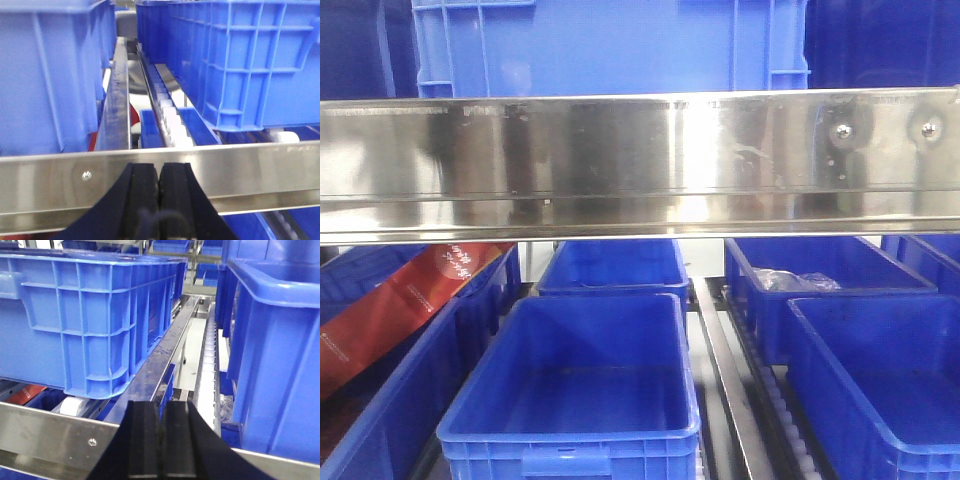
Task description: Place valve from conveyor to right shelf box
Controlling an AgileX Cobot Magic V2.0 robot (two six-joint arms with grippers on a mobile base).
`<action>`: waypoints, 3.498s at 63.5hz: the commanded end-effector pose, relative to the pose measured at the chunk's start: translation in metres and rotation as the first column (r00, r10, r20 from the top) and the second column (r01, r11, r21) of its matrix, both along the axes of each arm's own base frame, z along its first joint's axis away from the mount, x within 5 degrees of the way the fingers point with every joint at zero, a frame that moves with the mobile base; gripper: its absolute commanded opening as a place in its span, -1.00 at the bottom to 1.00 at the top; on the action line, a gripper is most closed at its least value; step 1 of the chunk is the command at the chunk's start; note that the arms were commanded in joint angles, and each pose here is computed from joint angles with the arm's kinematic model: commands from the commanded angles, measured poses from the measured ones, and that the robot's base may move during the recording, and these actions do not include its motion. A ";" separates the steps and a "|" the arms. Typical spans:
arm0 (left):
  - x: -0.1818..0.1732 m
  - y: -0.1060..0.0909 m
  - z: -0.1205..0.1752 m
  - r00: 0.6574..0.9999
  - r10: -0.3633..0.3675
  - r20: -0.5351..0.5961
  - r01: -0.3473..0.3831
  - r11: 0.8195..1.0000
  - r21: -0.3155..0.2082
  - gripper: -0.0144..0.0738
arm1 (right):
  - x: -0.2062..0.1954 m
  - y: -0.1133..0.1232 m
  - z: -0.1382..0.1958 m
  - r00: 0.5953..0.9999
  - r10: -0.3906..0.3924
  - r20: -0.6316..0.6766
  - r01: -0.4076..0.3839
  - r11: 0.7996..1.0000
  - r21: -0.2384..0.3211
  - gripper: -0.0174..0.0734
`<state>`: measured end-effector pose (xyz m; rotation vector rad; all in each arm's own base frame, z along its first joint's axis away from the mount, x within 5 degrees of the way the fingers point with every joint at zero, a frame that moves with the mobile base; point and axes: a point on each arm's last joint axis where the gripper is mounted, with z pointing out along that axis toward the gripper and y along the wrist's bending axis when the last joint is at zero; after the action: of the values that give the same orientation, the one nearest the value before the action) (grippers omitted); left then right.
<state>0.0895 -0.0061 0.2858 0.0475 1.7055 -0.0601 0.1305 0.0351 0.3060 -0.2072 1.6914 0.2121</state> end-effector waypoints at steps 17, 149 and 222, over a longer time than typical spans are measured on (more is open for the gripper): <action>-0.008 0.002 0.003 0.995 0.017 0.094 -0.016 1.000 -0.010 -0.93 | -0.001 -0.002 0.002 0.999 -0.010 0.047 0.010 1.000 0.006 -0.96; -0.033 0.010 -0.078 0.976 0.148 0.159 -0.141 0.989 -0.053 -0.93 | -0.001 -0.002 0.003 0.998 -0.011 0.056 0.011 1.000 0.008 -0.97; -0.033 0.010 -0.078 0.976 0.147 0.160 -0.141 0.989 -0.048 -0.93 | -0.074 -0.036 -0.101 0.950 -0.284 0.131 0.286 0.958 0.005 -0.97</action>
<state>0.0568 0.0041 0.2056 -0.0887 1.5630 0.0245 0.0569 -0.0010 0.2046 0.0167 1.5862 -0.0194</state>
